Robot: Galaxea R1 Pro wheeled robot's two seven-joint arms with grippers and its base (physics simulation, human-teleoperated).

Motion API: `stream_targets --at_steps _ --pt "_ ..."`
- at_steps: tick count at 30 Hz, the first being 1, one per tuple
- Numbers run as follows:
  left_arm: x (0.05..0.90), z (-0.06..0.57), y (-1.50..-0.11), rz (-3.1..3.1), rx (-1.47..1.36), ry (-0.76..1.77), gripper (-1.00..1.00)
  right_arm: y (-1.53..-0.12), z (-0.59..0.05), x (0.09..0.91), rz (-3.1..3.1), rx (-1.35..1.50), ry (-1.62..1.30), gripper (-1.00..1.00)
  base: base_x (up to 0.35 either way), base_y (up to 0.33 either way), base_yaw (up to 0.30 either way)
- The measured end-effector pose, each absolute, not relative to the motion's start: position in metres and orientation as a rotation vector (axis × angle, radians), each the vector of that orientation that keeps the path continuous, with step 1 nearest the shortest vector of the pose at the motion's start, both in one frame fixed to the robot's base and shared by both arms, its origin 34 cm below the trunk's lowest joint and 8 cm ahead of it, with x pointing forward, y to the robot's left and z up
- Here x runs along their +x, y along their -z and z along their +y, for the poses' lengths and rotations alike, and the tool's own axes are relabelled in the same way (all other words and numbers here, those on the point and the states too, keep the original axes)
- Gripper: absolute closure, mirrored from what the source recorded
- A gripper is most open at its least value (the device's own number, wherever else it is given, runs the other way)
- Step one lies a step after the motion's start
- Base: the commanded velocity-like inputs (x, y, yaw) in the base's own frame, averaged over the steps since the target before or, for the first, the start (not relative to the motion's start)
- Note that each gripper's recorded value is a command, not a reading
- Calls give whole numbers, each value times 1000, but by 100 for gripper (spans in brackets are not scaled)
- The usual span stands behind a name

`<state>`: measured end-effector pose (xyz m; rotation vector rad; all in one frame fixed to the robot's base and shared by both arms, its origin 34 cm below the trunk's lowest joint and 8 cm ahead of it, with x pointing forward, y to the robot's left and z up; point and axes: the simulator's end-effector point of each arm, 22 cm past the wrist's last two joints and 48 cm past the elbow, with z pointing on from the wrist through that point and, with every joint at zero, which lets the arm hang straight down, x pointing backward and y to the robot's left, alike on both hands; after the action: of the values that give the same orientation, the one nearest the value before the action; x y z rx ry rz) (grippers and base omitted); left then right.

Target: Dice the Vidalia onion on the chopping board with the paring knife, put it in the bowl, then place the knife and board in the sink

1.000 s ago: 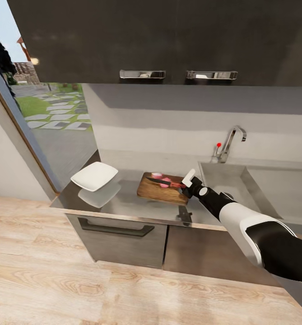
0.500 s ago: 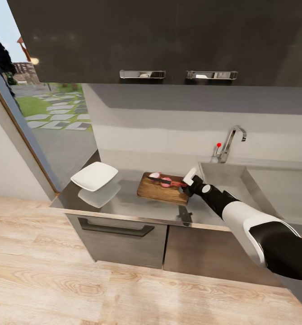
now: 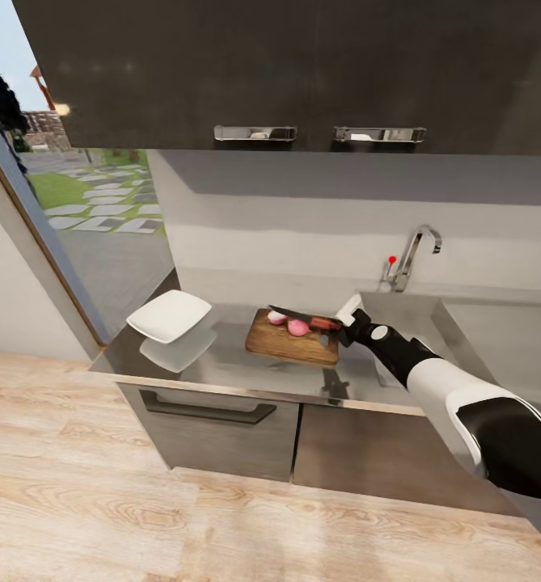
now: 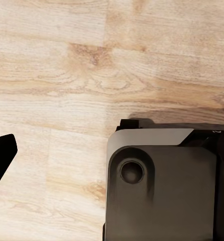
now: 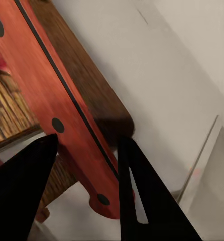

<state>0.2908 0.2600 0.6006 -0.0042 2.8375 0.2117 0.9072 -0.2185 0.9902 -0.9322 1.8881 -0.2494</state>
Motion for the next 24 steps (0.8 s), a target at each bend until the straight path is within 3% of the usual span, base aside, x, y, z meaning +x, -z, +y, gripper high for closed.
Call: stream_targets --at_steps 9,24 --pt "291 260 -601 2837 -5 -212 -100 -991 -222 907 1888 -931 258 100 227 0 0" --pt "291 261 -601 2837 -4 -214 -100 -989 -217 907 1887 -940 254 100 12 0 0"
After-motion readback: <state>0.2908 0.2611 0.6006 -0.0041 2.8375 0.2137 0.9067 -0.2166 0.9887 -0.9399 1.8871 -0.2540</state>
